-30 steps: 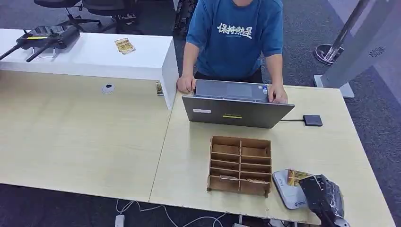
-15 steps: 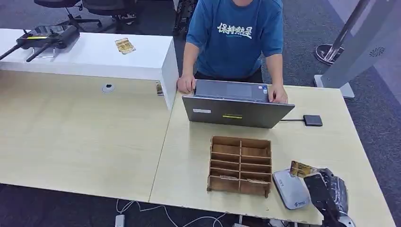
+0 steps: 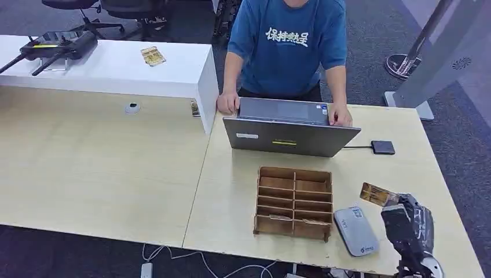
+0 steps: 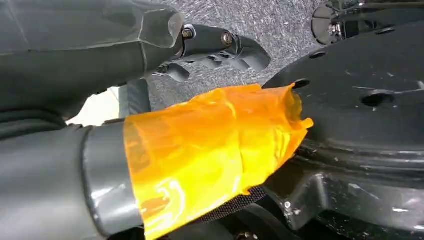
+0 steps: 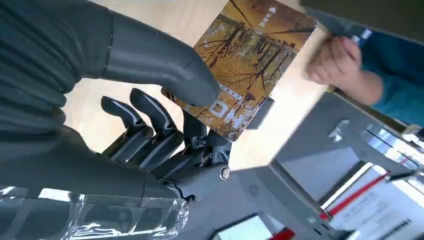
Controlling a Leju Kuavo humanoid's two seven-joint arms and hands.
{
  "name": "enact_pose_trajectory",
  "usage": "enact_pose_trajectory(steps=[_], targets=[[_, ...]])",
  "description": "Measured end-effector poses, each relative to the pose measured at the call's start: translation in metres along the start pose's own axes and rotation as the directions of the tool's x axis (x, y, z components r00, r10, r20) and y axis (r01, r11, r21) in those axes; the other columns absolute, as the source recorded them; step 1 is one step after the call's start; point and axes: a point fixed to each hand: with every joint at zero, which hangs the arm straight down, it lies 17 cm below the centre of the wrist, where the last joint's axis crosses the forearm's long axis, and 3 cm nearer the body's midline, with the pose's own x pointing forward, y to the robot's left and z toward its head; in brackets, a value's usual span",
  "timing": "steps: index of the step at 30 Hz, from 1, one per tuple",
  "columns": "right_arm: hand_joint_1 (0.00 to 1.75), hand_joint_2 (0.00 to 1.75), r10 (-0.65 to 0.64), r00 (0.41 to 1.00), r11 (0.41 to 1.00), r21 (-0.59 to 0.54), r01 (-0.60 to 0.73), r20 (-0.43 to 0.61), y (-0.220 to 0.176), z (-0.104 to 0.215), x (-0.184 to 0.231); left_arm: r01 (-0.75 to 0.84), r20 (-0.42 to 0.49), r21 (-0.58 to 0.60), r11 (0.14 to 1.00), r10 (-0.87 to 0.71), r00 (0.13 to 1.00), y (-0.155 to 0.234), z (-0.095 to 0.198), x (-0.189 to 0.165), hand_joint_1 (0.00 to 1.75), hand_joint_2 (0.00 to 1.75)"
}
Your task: Pass the card to the sensor for recognition and then transmit it.
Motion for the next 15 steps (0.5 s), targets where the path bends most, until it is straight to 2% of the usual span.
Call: enact_pose_trajectory(steps=[5,9,15], targets=[[1.75,1.75,0.006,0.995,0.995,-0.104,0.004,0.1,-0.031,-0.035,0.048,0.014,-0.003,-0.002,1.0,-0.014,1.0,0.001,0.0,0.0,0.0,0.0],[1.75,1.75,0.011,0.986,0.989,-0.147,0.014,0.167,-0.048,-0.067,0.09,0.026,-0.002,-0.001,1.0,-0.026,1.0,0.004,0.001,0.002,0.0,0.0],[1.75,1.75,0.018,0.977,0.986,-0.166,0.018,0.214,-0.055,-0.081,0.115,0.031,-0.003,0.0,1.0,-0.031,1.0,0.006,0.001,0.002,0.0,0.0]])
